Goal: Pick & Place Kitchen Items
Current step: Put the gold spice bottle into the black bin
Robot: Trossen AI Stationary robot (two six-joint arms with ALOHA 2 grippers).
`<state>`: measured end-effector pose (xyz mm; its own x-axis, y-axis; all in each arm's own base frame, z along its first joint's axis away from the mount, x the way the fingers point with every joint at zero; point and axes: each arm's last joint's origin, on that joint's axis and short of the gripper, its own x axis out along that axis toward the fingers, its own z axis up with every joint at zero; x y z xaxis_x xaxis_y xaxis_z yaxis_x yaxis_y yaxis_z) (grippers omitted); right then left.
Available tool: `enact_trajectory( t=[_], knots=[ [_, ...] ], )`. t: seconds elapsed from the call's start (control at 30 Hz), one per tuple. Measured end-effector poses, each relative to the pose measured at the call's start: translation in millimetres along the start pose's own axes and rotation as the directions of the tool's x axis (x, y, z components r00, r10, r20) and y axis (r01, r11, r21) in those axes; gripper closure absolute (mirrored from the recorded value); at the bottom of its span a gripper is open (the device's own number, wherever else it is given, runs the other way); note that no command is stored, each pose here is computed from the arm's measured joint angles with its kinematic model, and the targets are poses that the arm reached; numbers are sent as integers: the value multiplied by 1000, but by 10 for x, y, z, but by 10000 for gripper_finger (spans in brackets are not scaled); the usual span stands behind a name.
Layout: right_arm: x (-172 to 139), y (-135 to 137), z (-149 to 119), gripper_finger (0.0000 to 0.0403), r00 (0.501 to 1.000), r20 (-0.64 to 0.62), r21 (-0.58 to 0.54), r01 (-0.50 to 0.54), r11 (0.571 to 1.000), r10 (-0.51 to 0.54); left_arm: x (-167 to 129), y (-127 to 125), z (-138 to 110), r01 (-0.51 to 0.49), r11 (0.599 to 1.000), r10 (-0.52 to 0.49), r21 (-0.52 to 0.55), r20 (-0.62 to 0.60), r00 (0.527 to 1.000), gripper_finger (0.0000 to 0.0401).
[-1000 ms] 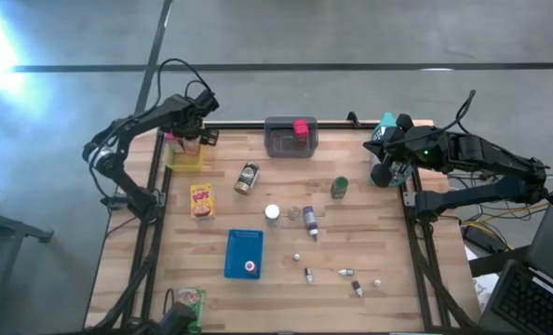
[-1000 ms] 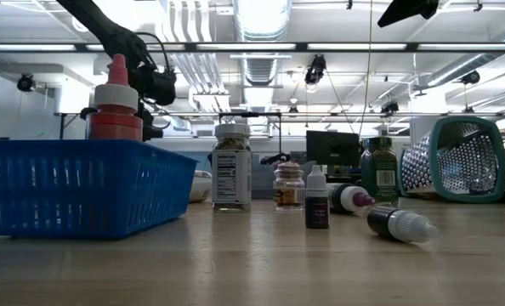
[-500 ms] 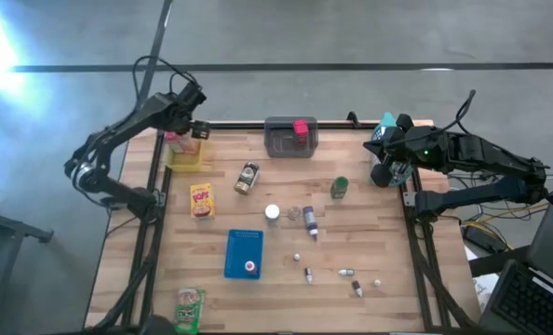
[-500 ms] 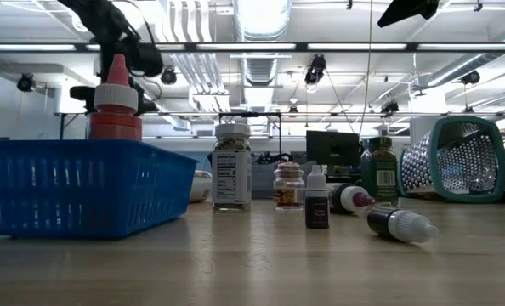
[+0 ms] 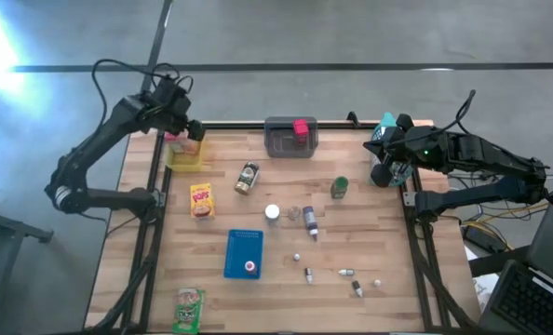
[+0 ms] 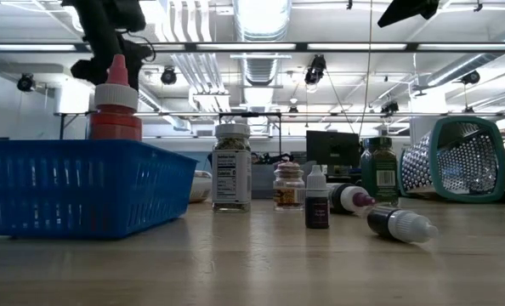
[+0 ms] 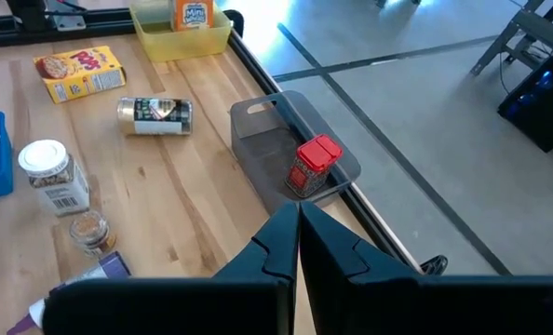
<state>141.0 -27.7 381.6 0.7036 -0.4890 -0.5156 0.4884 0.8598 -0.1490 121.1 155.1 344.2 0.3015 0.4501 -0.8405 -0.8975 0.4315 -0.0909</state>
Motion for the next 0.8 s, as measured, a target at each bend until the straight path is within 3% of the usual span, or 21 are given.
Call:
enact_trajectory(
  t=[0.33, 0.8],
  knots=[
    [0, -1, 0, 394, 1000, 0, 4, 0, 1000, 0, -246, -235, -234, 100, 986, -101, 131, -2, 995, 133],
    [0, -1, 0, 394, 1000, 0, 4, 0, 1000, 0, -318, -490, -439, 189, 940, -168, 285, -95, 981, 133]
  ],
)
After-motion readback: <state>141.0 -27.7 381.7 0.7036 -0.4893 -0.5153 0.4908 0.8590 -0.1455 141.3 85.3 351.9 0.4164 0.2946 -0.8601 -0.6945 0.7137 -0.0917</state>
